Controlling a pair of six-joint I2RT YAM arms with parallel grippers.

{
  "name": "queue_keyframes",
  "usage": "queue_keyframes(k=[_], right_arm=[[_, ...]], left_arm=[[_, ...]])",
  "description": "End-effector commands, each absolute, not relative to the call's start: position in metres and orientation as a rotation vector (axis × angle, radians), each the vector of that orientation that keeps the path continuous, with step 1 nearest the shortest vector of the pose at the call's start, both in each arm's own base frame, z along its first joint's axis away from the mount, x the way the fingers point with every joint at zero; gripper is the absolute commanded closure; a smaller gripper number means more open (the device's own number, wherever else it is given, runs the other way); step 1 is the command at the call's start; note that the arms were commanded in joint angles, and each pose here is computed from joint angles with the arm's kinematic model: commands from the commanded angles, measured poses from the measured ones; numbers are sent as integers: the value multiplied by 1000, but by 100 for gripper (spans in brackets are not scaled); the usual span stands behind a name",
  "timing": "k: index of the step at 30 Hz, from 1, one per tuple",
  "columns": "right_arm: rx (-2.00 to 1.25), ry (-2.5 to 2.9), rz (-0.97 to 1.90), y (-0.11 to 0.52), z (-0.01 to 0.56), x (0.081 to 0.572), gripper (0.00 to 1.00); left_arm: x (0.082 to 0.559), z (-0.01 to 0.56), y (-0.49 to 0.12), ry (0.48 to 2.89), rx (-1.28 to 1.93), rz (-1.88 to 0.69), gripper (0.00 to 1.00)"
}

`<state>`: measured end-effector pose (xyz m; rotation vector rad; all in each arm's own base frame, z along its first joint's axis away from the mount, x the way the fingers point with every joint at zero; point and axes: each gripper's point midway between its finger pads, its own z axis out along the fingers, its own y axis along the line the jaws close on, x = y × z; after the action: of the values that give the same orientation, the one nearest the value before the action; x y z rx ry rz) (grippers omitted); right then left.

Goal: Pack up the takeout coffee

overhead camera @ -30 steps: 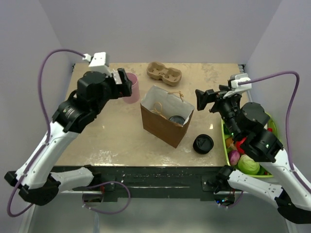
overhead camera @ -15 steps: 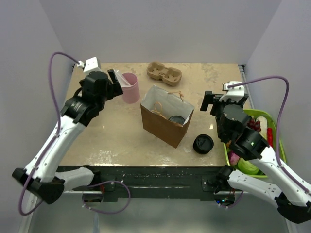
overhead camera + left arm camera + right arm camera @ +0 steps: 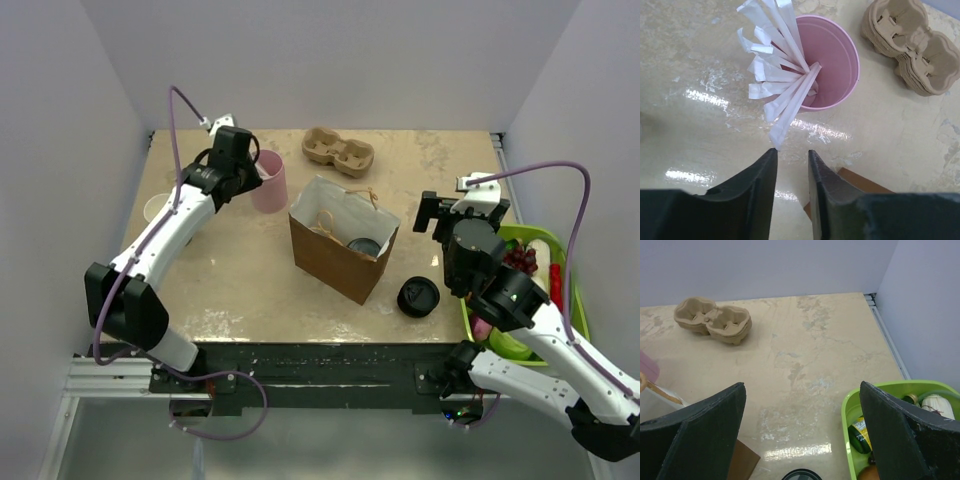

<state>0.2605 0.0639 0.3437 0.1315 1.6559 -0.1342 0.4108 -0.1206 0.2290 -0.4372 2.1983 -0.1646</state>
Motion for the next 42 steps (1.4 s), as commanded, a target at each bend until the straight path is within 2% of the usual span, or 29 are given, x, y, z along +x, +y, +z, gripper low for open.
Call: queue_keyframes(k=[1, 10, 16, 42], right_arm=[[195, 1628, -145, 58, 348, 262, 2], [175, 1633, -161, 60, 345, 264, 2], [162, 1641, -177, 61, 342, 265, 2], [126, 1655, -201, 65, 337, 269, 2]], left_arm=[[428, 252, -125, 2123, -474, -222, 69], [435, 247, -109, 2111, -522, -118, 69], [439, 242, -109, 2135, -518, -97, 78], [449, 248, -93, 2114, -545, -19, 75]])
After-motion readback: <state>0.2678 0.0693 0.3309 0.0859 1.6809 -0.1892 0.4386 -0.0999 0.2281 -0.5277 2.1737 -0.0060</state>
